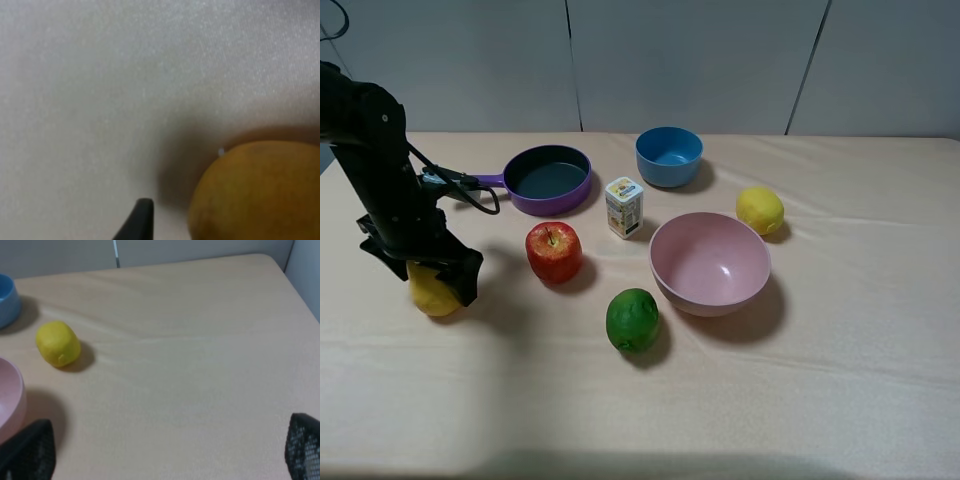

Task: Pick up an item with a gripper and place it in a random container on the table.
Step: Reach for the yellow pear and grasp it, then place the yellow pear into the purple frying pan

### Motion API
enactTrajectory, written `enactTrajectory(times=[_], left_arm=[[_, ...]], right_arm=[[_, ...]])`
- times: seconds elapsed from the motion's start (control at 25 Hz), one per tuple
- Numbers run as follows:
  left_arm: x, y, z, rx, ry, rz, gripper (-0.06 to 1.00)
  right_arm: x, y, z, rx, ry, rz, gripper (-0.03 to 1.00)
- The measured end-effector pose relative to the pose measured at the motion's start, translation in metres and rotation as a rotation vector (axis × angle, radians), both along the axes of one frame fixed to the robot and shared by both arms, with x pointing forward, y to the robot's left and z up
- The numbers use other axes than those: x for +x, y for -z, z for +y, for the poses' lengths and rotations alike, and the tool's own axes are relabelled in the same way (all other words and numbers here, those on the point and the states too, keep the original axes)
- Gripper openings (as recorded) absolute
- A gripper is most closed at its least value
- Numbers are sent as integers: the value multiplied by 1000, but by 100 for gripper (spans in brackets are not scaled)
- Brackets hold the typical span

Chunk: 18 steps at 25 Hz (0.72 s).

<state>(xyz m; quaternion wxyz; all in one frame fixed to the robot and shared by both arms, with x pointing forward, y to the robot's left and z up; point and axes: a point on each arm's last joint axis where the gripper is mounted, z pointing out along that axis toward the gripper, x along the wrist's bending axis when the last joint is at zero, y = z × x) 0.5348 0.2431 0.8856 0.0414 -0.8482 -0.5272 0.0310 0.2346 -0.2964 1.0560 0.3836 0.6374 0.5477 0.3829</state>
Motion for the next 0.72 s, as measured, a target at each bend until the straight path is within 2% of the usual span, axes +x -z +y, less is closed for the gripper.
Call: enactTrajectory(times=[0.12,0.28,0.72], left_arm=[[0,0,-2,-3,9,-2,88],[0,0,-3,-9,6,-3,72],[0,0,-3,-8,6,-1,72]], right_arm=[[0,0,0,0,0,0,69],[0,0,0,1,0,0,69],[0,0,0,1,0,0,69]])
